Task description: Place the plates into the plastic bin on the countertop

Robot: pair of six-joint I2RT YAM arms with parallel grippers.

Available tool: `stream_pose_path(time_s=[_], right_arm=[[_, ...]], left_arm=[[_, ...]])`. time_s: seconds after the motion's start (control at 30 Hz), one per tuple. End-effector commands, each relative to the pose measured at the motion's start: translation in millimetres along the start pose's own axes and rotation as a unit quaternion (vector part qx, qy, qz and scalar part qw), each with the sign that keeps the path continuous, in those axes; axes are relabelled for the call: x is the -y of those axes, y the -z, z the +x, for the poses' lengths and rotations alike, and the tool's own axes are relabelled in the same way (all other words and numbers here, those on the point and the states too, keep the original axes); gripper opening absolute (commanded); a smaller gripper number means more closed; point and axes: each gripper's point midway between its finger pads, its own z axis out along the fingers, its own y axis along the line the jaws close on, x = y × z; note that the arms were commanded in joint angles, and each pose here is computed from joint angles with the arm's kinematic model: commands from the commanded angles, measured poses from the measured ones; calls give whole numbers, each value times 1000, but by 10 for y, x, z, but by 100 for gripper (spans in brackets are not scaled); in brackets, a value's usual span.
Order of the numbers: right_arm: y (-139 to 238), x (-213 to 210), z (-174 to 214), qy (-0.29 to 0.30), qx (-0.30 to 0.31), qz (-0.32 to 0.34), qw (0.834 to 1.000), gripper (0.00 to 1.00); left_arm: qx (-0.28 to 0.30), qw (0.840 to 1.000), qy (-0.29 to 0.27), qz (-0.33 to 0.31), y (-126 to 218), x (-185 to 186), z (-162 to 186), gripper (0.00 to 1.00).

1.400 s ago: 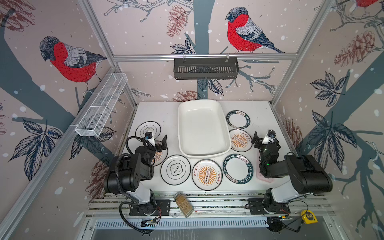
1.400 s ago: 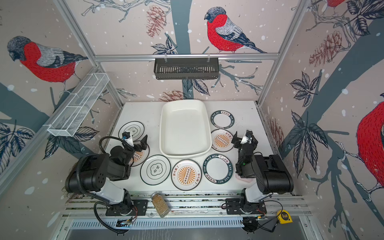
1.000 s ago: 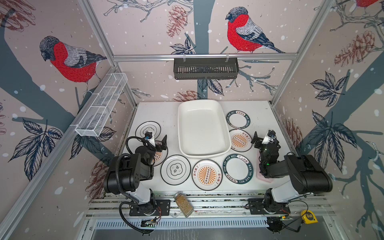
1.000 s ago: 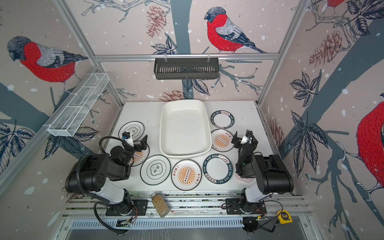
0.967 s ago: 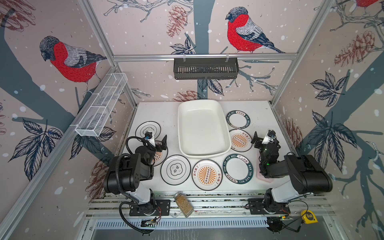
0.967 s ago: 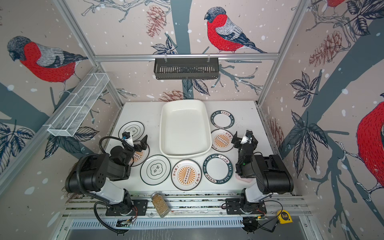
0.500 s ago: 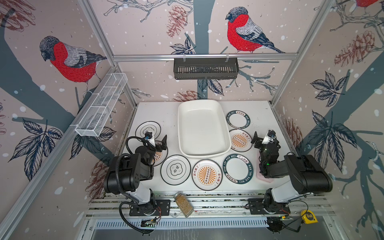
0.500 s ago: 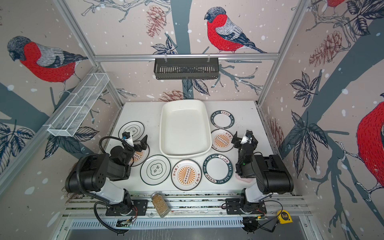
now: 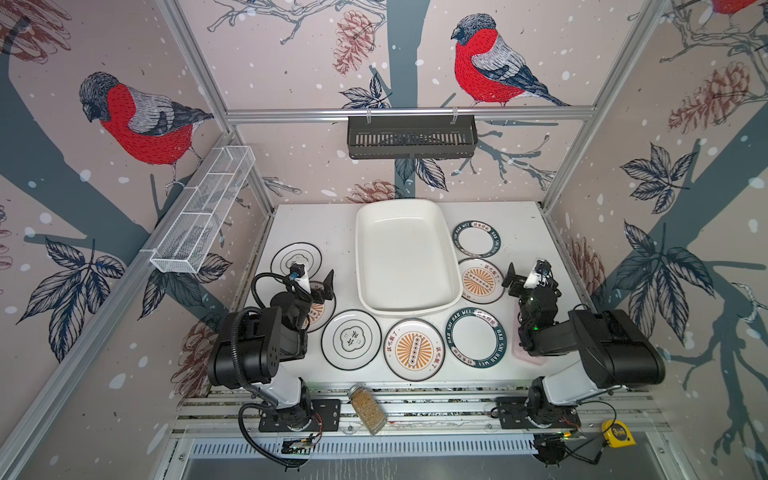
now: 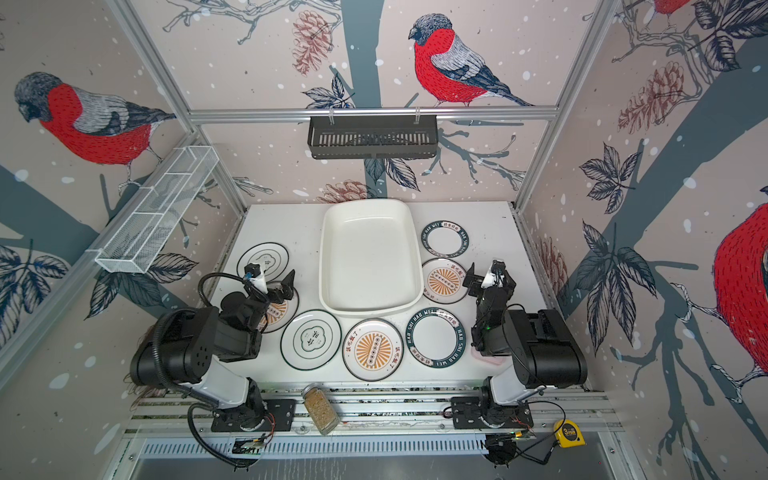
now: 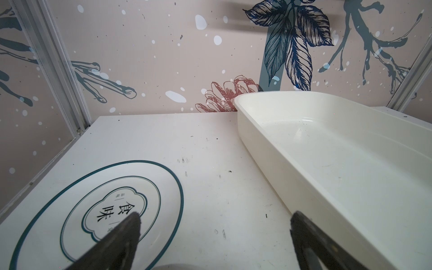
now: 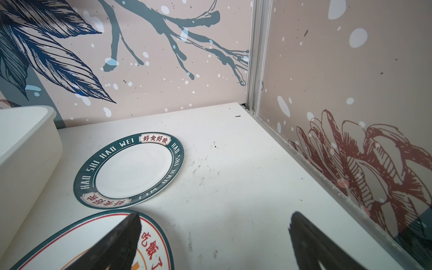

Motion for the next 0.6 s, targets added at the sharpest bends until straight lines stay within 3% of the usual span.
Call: stream_pose_path(time_s=[0.0, 0.4, 0.57], right_arm=[[-3, 11, -46, 4, 9, 4, 1000, 99], [-6, 13, -42, 4, 8, 4, 1000, 99], [-3, 12, -45, 4, 9, 4, 1000, 99]], left_arm=[[9, 1000, -7, 4, -6, 11, -52, 99], [8, 1000, -8, 4, -9, 16, -51, 99], [41, 999, -12, -13, 155, 17, -141, 99]])
